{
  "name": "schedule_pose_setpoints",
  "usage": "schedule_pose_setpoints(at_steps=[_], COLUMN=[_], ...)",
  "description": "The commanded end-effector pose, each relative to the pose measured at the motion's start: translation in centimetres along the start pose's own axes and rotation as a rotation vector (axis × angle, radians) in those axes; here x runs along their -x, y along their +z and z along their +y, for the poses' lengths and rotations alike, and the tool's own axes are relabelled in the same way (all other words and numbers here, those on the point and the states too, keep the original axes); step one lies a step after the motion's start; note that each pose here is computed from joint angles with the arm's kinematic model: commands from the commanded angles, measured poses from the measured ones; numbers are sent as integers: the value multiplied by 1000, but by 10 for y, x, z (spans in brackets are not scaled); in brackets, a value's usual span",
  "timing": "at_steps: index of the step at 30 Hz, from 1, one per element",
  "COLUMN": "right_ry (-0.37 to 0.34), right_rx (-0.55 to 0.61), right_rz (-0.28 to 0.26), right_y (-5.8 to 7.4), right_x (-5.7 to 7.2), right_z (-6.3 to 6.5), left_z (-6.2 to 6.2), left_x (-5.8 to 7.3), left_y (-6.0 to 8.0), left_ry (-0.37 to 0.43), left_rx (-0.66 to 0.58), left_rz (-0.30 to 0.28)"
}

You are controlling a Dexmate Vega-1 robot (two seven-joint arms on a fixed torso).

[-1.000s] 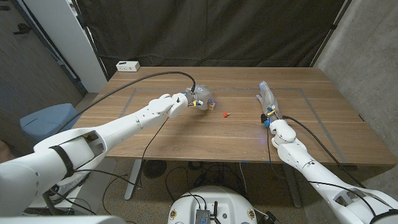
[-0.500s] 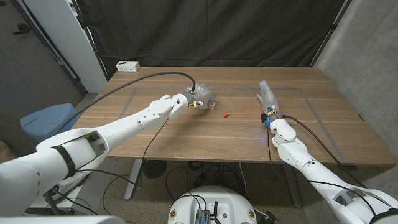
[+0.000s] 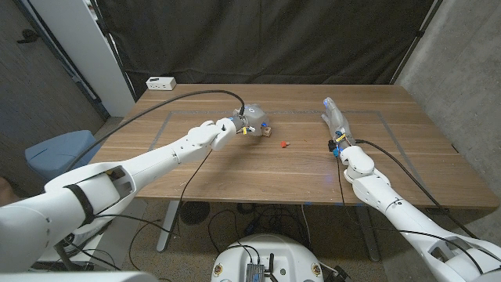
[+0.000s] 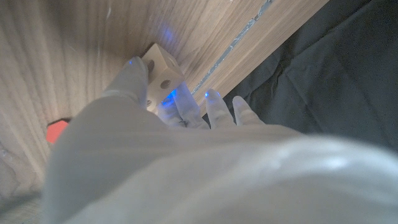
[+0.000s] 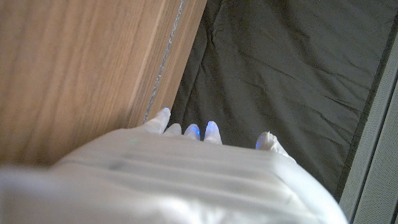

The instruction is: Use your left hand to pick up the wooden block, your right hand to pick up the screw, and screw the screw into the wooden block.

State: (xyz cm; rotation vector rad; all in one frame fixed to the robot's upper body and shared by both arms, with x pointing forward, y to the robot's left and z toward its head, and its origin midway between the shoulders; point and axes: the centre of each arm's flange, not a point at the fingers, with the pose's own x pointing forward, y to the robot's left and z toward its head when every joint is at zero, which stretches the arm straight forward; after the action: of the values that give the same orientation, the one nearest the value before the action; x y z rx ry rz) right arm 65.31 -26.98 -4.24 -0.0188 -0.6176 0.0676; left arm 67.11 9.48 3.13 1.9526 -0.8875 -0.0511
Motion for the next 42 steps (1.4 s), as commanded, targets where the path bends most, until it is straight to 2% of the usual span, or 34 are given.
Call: schedule_pose_setpoints(at_steps=[1,12,17,25,32,42], right_ry=[46,78,84,99,109,123], right_rx=[116,229,272,361,436,496], right_rz=[17,32,21,20,20,9], right_y=[16,27,32,42,49,57], right_x=[-1,-3,-4,-4,-3,-2], right_z=[6,11,13,14,16,17], left_z=[7,12,15,24,30,32], left_x=[5,8,8,13,19,25], left_y=[-5,-11,-13,-14,-17,-24], left_ry=[38,59,64,112,144,164], left_rx=[65,165,210,288,407,585], left_rz=[29,63,69,55,52,50])
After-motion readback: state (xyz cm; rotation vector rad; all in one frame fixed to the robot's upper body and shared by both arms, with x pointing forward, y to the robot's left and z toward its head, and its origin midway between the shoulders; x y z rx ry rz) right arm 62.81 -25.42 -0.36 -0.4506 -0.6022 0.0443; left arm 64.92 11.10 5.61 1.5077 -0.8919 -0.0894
